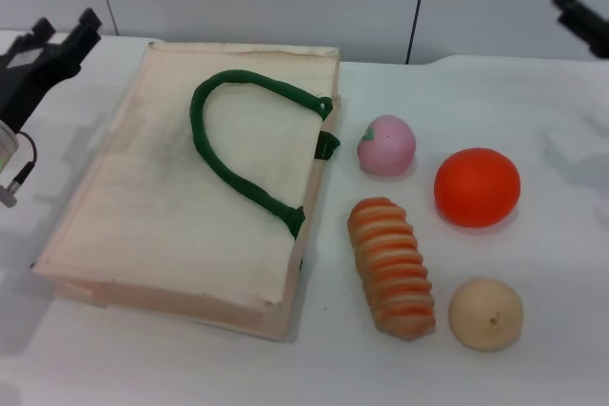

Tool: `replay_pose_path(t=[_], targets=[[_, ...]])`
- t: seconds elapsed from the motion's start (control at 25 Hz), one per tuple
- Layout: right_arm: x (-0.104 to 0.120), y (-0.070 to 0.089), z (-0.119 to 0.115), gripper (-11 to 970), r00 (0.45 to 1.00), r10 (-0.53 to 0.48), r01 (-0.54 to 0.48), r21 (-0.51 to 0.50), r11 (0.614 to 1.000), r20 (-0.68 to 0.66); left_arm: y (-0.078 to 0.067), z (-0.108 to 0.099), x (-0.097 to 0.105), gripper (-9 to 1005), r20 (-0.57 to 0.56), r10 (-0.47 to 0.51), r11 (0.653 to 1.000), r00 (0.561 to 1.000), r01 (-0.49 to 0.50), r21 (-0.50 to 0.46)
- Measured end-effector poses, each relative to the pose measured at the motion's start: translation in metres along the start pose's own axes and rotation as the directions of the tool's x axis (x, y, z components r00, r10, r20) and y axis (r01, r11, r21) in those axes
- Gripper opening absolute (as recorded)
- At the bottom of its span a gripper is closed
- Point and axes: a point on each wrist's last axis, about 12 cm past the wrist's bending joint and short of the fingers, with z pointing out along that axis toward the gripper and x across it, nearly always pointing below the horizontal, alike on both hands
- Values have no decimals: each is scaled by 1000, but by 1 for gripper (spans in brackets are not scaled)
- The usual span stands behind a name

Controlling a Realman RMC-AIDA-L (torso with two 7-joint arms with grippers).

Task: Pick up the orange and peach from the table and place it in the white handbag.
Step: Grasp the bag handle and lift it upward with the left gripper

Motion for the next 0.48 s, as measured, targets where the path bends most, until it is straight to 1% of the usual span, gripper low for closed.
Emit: replay_pose_path(t=[0.08,0.12,0.16,0.32,0.4,0.48], targets=[[-3,2,0,881,999,-32,30,-63,998,-28,3,3,-2,767,-66,-24,999,998,26,26],[-5,4,0,881,998,-51,46,-102,994,-38,3,3,-2,767,-66,-24,999,998,26,26],[-7,6,-1,881,997,-67,60,-142,988,-45,4,4,-5,766,-101,-31,998,994,36,46],[-18,14,-2,881,990,-123,99,-293,951,-65,4,9,-9,764,-191,-23,994,981,42,97],[-22,15,-3,881,986,-143,108,-338,935,-83,3,11,-10,763,-245,-28,992,969,58,116],[-24,16,-4,881,984,-153,110,-361,926,-94,1,16,-13,762,-308,-31,988,951,77,136]])
